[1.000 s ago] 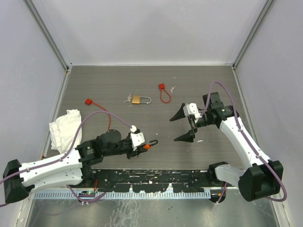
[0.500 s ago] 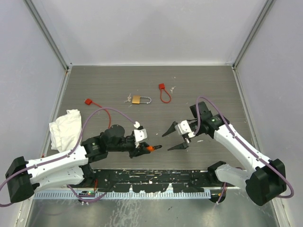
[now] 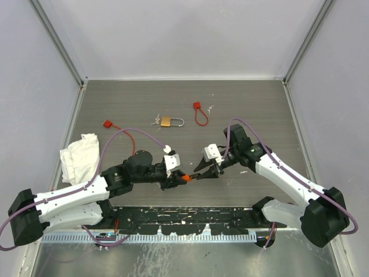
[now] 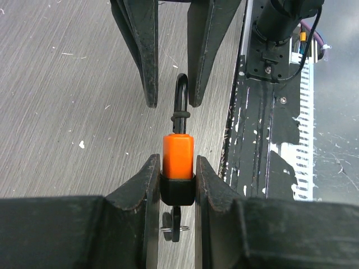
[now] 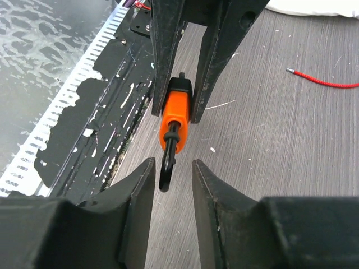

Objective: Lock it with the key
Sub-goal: Lock the lock.

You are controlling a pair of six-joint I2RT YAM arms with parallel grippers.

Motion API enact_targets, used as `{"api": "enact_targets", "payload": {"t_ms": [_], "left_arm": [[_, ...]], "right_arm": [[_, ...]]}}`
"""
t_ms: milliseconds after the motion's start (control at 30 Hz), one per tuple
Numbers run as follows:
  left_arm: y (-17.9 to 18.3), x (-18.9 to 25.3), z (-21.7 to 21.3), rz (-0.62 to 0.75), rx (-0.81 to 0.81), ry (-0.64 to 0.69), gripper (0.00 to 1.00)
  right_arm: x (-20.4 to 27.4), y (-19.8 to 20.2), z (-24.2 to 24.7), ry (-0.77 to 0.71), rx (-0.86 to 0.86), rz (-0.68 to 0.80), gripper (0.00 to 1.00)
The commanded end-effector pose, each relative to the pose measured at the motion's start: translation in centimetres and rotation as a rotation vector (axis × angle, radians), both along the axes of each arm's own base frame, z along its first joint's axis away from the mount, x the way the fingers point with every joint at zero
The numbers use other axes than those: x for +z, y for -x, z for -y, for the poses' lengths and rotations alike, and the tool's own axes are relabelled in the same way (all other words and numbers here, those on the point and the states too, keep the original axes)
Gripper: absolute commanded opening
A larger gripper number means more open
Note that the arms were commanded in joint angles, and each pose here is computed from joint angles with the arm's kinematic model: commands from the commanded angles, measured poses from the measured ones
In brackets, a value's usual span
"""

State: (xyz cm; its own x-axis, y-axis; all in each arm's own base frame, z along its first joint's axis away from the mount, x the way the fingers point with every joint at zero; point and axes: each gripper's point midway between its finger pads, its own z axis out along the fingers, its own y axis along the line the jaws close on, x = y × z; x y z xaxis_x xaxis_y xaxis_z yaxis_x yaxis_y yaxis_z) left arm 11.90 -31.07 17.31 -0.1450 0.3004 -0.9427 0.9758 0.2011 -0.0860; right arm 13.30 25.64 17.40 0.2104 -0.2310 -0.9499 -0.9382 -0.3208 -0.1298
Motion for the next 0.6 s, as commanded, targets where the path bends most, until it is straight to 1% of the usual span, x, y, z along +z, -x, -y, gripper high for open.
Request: {"api": "enact_targets", "payload": {"t_ms": [0,67,133,167,200,267,333,367,400,433,467,500,533,567], "left_arm": [[-0.6,5.5,1.6,0.074,-0.015,0.160,0.00],[-0.6,5.5,1.6,0.078,-0.013,0.163,0.00],[-0.7,5.7,1.5,0.083,-0.009,0.169,0.00],[-0.7,5.6,1.5,0.084,-0.007,0.168,0.00],[-0.7,5.6,1.5,0.084,-0.006,0.167,0.00],[-0.9,5.6,1.4,0.087,0.006,0.167,0.00],[-1.2,5.6,1.2,0.092,0.031,0.172,0.00],[-1.4,5.6,1.1,0.097,0.047,0.178,0.02],[-1.6,5.5,0.9,0.100,0.062,0.185,0.06],[-1.7,5.8,0.5,0.107,0.080,0.203,0.13],[-1.7,5.8,0.2,0.110,0.094,0.221,0.23],[-1.7,5.8,-0.2,0.111,0.114,0.245,0.35],[-1.8,6.0,-0.6,0.111,0.139,0.279,0.49],[-2.0,6.0,-1.1,0.114,0.170,0.319,0.61]], "right_arm": [[0.7,-0.4,-0.6,-0.015,-0.013,-0.006,0.36],[0.6,-0.4,-0.7,-0.012,-0.014,-0.009,0.32],[0.6,-0.3,-0.7,-0.013,-0.011,-0.014,0.26],[0.8,-0.2,-0.7,-0.017,-0.006,-0.016,0.20],[0.8,-0.1,-0.7,-0.019,-0.002,-0.021,0.11],[1.1,0.0,-0.7,-0.023,0.005,-0.027,0.01],[1.6,0.1,-0.7,-0.027,0.007,-0.031,0.01],[1.9,0.1,-0.8,-0.029,0.007,-0.040,0.01],[2.2,0.1,-0.8,-0.032,0.003,-0.049,0.01],[2.6,0.0,-0.8,-0.036,-0.001,-0.061,0.01],[3.0,-0.1,-0.7,-0.039,-0.008,-0.076,0.01],[3.4,-0.3,-0.7,-0.043,-0.017,-0.088,0.01],[3.7,-0.5,-0.6,-0.046,-0.025,-0.098,0.01],[4.0,-0.6,-0.5,-0.047,-0.033,-0.113,0.01]]}}
